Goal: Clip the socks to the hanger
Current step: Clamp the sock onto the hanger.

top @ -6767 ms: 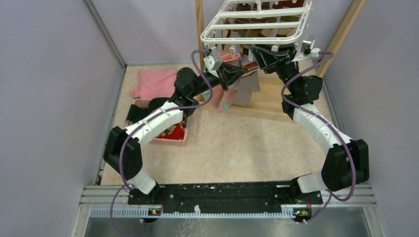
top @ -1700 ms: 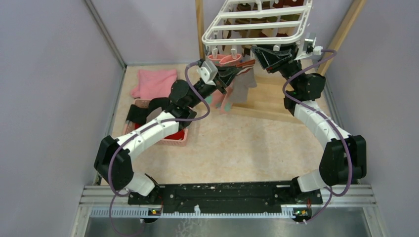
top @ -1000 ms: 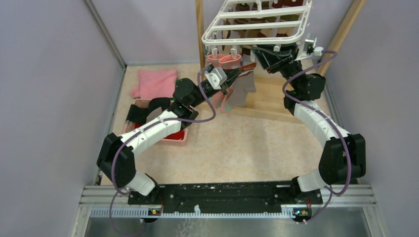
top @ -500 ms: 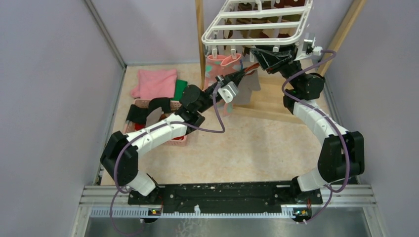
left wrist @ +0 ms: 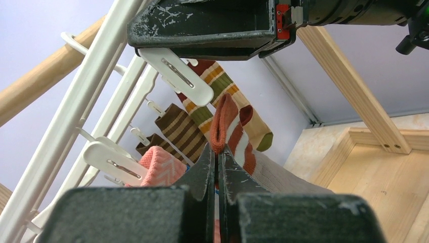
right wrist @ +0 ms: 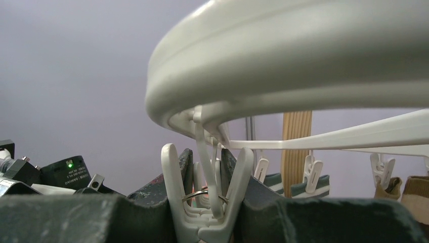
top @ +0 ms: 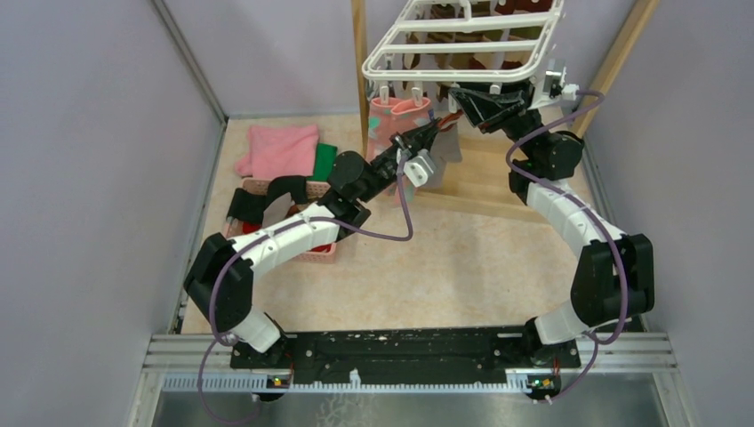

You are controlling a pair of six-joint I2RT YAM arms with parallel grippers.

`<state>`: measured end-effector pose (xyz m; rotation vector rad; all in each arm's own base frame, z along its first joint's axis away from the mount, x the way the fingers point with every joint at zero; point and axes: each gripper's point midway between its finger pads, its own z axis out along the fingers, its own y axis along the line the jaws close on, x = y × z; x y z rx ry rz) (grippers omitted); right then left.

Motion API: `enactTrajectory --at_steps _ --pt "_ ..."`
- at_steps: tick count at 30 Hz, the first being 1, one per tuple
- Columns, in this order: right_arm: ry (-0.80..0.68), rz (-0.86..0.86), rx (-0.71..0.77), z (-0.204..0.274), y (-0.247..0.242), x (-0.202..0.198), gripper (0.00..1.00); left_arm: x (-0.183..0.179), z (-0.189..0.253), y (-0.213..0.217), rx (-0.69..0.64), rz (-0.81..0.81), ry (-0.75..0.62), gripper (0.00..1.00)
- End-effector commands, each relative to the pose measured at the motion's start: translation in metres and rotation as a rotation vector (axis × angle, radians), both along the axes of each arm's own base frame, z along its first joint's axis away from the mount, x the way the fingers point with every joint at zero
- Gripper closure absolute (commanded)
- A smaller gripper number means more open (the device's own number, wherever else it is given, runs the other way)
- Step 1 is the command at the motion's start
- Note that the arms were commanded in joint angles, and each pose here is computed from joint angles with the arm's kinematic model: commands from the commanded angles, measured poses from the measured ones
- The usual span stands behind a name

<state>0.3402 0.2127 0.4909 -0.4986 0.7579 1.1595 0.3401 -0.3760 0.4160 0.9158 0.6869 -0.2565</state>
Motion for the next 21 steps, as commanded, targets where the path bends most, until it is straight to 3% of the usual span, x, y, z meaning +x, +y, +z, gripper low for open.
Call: enactTrajectory --at_steps 1,21 --pt "-0.082 0.019 -0.002 0.019 -0.002 -0.012 0.99 -0.006 0.024 -0.001 -0.023 -0.015 -0.067 1.0" --pt "-0.088 0.037 -0.012 0.017 0.0 -0.013 0.99 -0.004 0.034 -0.01 -0.029 -0.067 0.013 1.0"
